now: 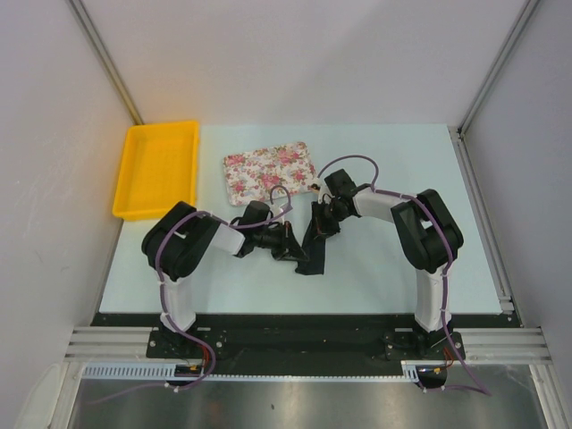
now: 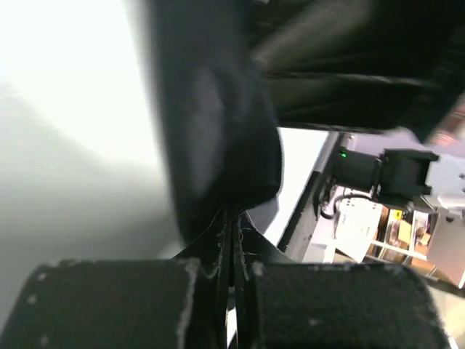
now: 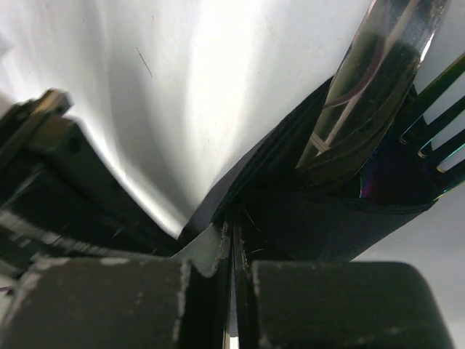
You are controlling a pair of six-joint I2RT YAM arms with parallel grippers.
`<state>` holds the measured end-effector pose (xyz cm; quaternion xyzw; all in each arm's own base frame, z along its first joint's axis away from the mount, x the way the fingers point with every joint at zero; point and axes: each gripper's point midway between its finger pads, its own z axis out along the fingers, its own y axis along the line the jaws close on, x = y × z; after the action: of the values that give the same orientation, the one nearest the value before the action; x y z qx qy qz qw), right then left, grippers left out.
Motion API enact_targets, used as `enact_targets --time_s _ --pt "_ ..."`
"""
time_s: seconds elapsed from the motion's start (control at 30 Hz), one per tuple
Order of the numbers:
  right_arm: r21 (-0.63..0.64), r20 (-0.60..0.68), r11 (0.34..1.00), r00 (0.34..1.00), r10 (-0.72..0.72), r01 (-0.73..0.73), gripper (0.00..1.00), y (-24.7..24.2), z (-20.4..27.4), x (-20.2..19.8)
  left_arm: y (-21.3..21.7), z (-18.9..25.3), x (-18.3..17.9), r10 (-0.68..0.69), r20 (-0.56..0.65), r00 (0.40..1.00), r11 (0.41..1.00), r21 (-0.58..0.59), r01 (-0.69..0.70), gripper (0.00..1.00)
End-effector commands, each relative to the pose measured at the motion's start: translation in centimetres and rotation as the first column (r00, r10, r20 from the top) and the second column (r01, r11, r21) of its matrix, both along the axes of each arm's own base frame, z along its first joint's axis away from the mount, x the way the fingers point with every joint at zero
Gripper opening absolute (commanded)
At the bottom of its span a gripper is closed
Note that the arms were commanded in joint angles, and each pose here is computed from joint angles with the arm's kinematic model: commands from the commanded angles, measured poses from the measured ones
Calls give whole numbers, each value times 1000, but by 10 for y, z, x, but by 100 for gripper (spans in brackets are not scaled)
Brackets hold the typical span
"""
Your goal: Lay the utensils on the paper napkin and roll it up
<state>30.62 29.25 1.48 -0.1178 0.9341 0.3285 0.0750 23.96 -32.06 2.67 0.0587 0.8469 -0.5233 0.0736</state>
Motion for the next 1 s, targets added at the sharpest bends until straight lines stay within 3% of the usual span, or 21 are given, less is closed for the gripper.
enact_targets --time_s 0.0,0.13,0.33,0.53,0.97 --pt "-117 -33 993 999 5 -9 0 -13 -45 -14 -3 -14 11 27 0 1000 998 54 -27 0" --pt "-54 -5 998 1000 23 -23 1 -3 -19 -8 5 -28 10 33 -21 999 991 128 -30 0" --pt "149 21 989 999 -25 21 10 1 45 11 9 -32 8 36 -27 999 987 159 -32 0" --pt "314 -69 943 993 -94 111 10 -16 70 11 9 -32 9 34 -21 999 986 166 -30 0" --pt "283 -141 947 983 -119 155 7 -19 24 5 6 -26 14 20 6 1000 989 148 -21 0"
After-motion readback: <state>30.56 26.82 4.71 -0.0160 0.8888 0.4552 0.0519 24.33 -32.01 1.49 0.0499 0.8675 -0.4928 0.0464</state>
